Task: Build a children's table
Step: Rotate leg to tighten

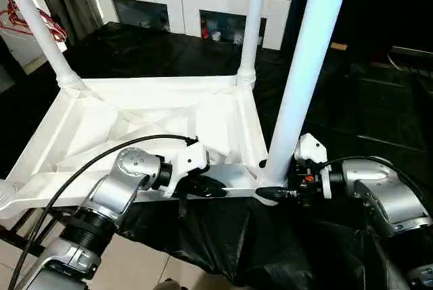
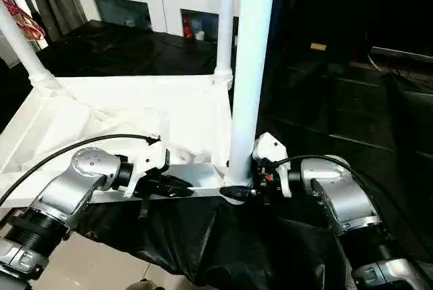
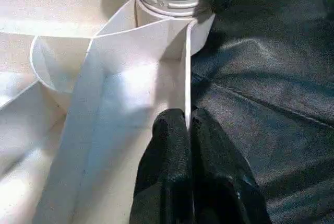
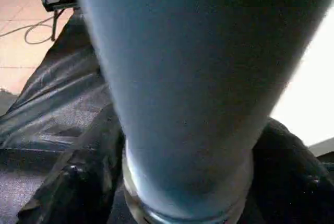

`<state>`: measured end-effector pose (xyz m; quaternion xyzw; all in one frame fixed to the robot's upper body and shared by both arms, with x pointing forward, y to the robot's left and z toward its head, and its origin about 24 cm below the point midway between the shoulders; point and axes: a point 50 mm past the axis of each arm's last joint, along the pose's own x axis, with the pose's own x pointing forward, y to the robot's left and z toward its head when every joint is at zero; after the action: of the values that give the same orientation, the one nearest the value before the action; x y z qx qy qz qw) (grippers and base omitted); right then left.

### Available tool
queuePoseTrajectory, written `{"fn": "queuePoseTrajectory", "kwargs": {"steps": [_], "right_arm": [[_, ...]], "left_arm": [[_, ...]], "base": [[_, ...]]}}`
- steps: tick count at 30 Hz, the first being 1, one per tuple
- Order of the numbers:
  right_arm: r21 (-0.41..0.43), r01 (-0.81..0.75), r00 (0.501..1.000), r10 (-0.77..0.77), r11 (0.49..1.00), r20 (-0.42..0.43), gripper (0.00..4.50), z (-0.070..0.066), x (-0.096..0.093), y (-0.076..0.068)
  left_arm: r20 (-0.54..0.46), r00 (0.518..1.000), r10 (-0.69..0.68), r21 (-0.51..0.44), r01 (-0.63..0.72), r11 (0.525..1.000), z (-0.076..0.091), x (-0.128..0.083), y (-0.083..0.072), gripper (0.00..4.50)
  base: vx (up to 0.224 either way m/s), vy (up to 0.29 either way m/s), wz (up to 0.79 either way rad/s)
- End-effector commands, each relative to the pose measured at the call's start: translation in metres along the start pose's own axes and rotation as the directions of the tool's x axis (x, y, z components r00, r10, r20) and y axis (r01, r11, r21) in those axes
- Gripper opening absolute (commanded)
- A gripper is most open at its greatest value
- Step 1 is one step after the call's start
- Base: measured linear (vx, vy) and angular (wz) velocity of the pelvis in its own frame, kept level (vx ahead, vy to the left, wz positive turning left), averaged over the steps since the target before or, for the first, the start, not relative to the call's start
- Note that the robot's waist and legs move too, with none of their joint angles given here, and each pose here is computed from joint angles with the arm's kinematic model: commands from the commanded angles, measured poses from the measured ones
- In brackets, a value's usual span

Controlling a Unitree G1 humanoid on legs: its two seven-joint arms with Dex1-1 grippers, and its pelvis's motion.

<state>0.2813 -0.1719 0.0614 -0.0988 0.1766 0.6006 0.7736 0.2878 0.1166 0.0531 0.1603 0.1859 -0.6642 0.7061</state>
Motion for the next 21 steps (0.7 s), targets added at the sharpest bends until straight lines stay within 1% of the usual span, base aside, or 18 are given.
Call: {"fn": "queuePoseTrajectory", "kwargs": {"steps": [1,2,3,5,6,7,8,9,10,11,13,14,15,16,18,19,20,21], "right_arm": [[-0.007,-0.023,1.0,0.023,1.0,0.004,2.98,0.004,0.0,0.002],[-0.002,-0.025,1.0,0.025,1.0,0.005,2.98,0.003,0.0,0.002],[0.002,-0.025,1.0,0.025,1.0,0.005,2.82,0.002,0.001,0.003],[0.006,-0.02,1.0,0.02,1.0,0.006,2.79,0.001,0.002,0.003],[0.014,-0.002,1.0,0.002,1.0,0.015,2.77,0.0,0.003,0.003],[0.037,0.058,0.998,-0.059,0.998,0.033,2.75,-0.001,0.006,-0.001],[0.093,0.226,0.971,-0.232,0.97,0.053,2.75,-0.004,0.016,-0.014],[0.119,0.307,0.948,-0.315,0.944,0.05,2.74,-0.007,0.021,-0.02],[0.119,0.307,0.948,-0.315,0.944,0.05,2.74,-0.007,0.021,-0.02],[0.133,0.352,0.932,-0.36,0.927,0.045,2.73,-0.008,0.023,-0.023],[0.216,0.461,0.879,-0.477,0.861,0.026,2.73,-0.012,0.038,-0.031],[0.247,0.501,0.852,-0.522,0.829,0.022,2.73,-0.012,0.046,-0.034],[0.296,0.547,0.813,-0.581,0.783,0.033,2.73,-0.008,0.06,-0.035],[0.296,0.547,0.813,-0.581,0.783,0.033,2.73,-0.008,0.06,-0.035],[0.321,0.56,0.797,-0.602,0.764,0.043,2.73,-0.005,0.067,-0.035],[0.331,0.562,0.788,-0.612,0.758,0.063,2.73,0.0,0.076,-0.034],[0.355,0.541,0.793,-0.603,0.763,0.088,2.73,0.003,0.08,-0.032],[0.355,0.541,0.793,-0.603,0.763,0.088,3.28,0.003,0.08,-0.032]], "left_arm": [[0.084,0.996,-0.037,0.05,0.033,0.998,0.016,0.001,-0.002,0.0],[0.083,0.996,-0.037,0.049,0.033,0.998,0.016,0.001,-0.002,0.0],[0.083,0.996,-0.031,0.048,0.028,0.998,0.016,0.001,-0.002,0.0],[0.084,0.996,-0.022,0.045,0.018,0.999,0.016,0.001,-0.002,0.0],[0.085,0.996,0.0,0.041,-0.004,0.999,0.016,0.001,0.0,0.0],[0.075,0.995,0.059,0.035,-0.062,0.997,0.016,0.004,0.006,0.0],[0.056,0.98,0.189,0.004,-0.189,0.982,0.017,0.01,0.019,0.0],[0.052,0.969,0.242,-0.01,-0.242,0.97,0.019,0.013,0.024,0.0],[0.052,0.969,0.242,-0.01,-0.242,0.97,0.019,0.013,0.024,0.0],[0.051,0.962,0.269,-0.019,-0.268,0.963,0.02,0.015,0.027,0.0],[0.047,0.923,0.381,-0.059,-0.378,0.924,0.029,0.025,0.039,0.0],[0.045,0.899,0.436,-0.083,-0.431,0.898,0.034,0.03,0.045,0.0],[0.046,0.868,0.494,-0.102,-0.488,0.867,0.042,0.039,0.051,0.0],[0.046,0.868,0.494,-0.102,-0.488,0.867,0.042,0.039,0.051,0.0],[0.051,0.861,0.507,-0.102,-0.5,0.86,0.045,0.042,0.052,0.0],[0.061,0.857,0.512,-0.105,-0.504,0.857,0.049,0.047,0.052,0.0],[0.069,0.862,0.501,-0.097,-0.494,0.864,0.051,0.05,0.051,0.0],[0.069,0.862,0.501,-0.097,-0.494,0.864,0.051,0.05,0.051,0.0]], "base": [[0.0,0.0,0.0],[0.0,0.0,0.0],[0.0,0.0,0.0],[0.0,0.0,0.0],[0.0,0.0,0.0],[0.0,0.0,0.0],[0.0,0.0,0.0],[0.0,0.0,0.0],[0.0,0.0,0.0],[0.0,0.0,0.0],[0.0,0.0,0.0],[0.0,0.0,0.0],[0.0,0.0,0.0],[0.0,0.0,0.0],[0.0,0.0,0.0],[0.0,0.0,0.0],[0.0,0.0,0.0],[0.0,0.0,0.0]]}}
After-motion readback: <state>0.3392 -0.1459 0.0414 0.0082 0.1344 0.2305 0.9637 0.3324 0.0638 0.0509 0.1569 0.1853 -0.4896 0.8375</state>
